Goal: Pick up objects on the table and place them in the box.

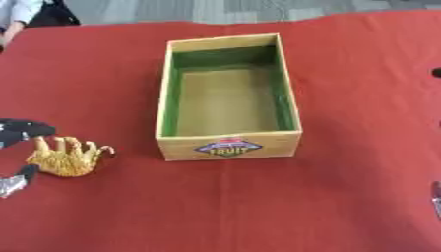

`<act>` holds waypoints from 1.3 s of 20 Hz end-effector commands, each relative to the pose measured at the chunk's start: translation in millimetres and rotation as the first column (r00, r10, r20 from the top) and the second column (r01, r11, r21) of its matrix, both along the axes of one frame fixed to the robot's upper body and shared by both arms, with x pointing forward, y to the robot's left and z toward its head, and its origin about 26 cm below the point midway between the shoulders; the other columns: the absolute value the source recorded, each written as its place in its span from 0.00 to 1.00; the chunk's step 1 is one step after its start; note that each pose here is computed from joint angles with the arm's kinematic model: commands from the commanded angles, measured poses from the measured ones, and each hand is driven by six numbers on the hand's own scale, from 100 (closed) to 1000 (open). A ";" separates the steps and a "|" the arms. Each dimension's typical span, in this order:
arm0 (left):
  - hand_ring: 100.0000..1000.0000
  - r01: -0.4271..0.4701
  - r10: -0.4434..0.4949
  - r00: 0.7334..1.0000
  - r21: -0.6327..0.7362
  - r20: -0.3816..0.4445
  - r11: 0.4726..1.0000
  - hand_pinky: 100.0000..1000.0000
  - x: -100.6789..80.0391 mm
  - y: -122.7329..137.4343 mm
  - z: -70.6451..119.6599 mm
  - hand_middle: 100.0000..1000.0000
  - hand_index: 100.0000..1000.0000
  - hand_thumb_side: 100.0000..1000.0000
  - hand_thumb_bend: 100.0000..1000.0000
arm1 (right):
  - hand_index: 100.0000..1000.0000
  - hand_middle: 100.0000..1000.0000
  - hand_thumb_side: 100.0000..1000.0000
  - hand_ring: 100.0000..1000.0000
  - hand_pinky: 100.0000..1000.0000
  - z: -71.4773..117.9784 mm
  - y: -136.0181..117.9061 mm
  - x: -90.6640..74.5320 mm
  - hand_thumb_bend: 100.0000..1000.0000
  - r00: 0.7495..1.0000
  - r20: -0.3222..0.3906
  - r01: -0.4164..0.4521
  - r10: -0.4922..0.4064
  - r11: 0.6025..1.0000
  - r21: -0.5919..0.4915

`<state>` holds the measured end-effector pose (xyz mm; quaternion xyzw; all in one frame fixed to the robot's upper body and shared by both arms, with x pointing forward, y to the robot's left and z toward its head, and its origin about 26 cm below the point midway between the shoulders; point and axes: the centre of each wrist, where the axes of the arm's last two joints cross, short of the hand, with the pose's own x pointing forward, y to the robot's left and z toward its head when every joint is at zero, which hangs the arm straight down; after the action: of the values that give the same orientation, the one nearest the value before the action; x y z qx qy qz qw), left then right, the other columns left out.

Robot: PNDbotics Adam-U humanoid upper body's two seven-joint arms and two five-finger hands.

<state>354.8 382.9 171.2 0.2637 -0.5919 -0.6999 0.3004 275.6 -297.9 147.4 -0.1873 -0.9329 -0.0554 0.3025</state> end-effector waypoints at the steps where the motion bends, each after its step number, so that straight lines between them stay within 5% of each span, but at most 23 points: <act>1: 0.94 -0.019 0.019 1.000 0.026 0.016 0.999 0.92 2.8 4.1 9.3 0.91 1.00 0.76 0.02 | 0.75 0.35 0.36 0.54 0.91 4.7 0.4 -0.1 0.00 1.000 0.012 -0.004 0.004 1.000 -0.018; 12: 0.97 -0.043 0.043 0.999 0.132 0.003 0.990 0.94 13.5 13.0 -5.3 0.93 0.95 0.90 0.26 | 0.75 0.35 0.36 0.54 0.92 5.0 2.5 0.5 0.00 1.000 0.007 -0.013 0.013 1.000 -0.019; 26: 0.97 -0.032 0.032 0.999 0.155 0.007 0.987 0.93 27.1 10.7 -11.3 0.93 0.93 0.91 0.08 | 0.76 0.34 0.35 0.54 0.92 5.5 5.1 1.4 0.00 1.000 0.004 -0.023 0.023 1.000 -0.013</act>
<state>380.8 388.3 148.7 0.2849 -0.5379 -0.7353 0.2980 277.2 -293.8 148.6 -0.1803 -0.9332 -0.0489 0.3068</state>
